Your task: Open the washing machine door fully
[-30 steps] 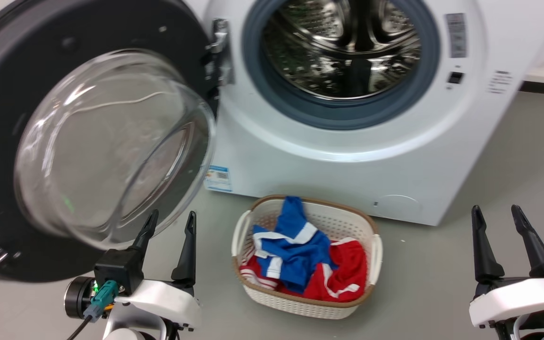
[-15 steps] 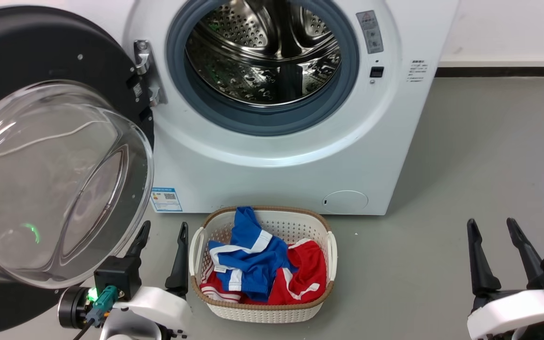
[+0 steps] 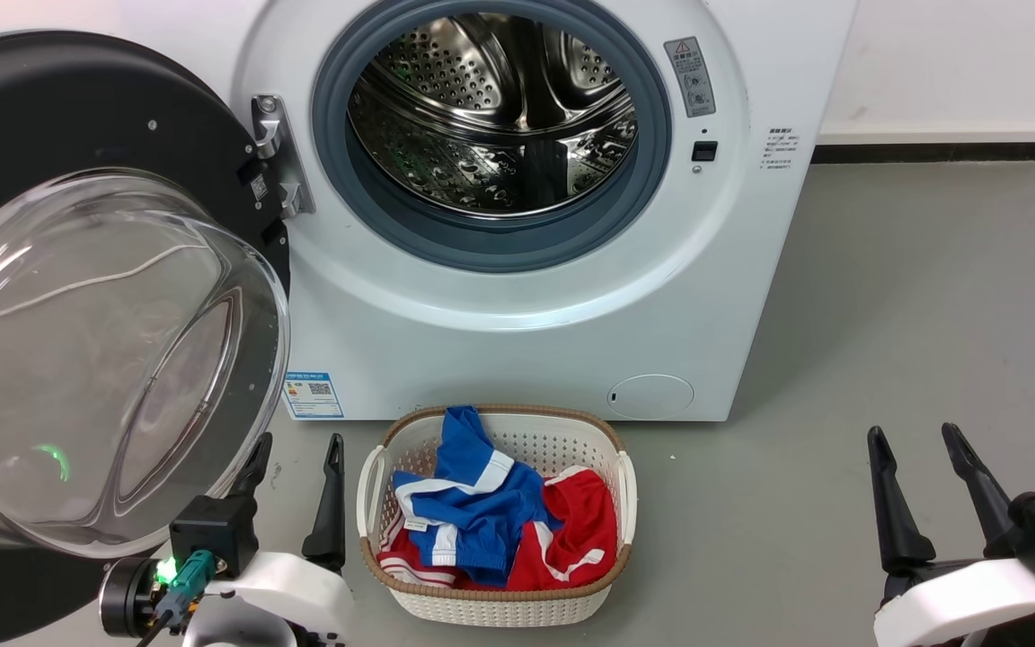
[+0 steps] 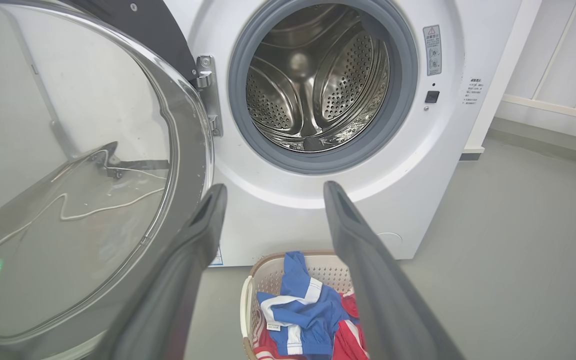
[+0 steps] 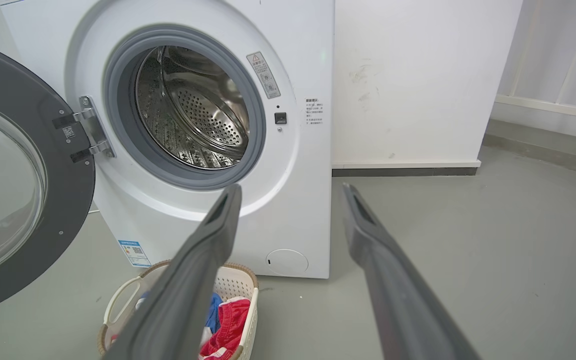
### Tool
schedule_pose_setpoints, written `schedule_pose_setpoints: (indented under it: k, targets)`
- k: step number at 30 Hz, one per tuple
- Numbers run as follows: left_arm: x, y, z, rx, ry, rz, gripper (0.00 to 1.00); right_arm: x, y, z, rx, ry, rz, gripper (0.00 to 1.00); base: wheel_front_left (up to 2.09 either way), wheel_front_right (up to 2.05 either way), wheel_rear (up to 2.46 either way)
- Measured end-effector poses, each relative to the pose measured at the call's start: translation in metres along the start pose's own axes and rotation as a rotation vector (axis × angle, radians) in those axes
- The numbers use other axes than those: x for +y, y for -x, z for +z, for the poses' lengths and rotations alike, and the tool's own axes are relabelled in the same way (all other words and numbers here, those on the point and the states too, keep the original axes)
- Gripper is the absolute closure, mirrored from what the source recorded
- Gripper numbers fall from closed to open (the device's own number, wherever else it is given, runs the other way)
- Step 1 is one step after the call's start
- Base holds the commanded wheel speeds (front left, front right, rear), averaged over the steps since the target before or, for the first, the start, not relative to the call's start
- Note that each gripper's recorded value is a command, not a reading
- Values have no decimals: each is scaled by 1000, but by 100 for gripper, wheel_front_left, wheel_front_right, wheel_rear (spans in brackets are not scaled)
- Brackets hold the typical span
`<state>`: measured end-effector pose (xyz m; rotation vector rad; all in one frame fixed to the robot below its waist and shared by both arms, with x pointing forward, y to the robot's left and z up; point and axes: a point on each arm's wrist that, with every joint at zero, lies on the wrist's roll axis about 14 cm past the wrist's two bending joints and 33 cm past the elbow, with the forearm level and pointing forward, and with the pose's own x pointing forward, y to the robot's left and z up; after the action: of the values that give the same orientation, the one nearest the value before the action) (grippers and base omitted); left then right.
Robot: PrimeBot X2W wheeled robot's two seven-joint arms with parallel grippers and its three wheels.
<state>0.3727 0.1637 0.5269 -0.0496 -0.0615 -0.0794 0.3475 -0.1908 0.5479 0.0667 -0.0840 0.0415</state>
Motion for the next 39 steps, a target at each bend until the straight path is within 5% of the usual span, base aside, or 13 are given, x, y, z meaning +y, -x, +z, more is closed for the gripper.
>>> schedule_pose_setpoints:
  k: [14,15,39]
  targets:
    - [3,0,-3,11,-1,5,0,2,0,-1,2,-6,4,0,0,0,0]
    - [3,1,-5,17,3,7,100,1,0,-3,8,-9,4,100,0,0,0]
    - [14,5,-35,152,399,87,100,-4,-2,-29,76,-400,-32,100,0,0,0]
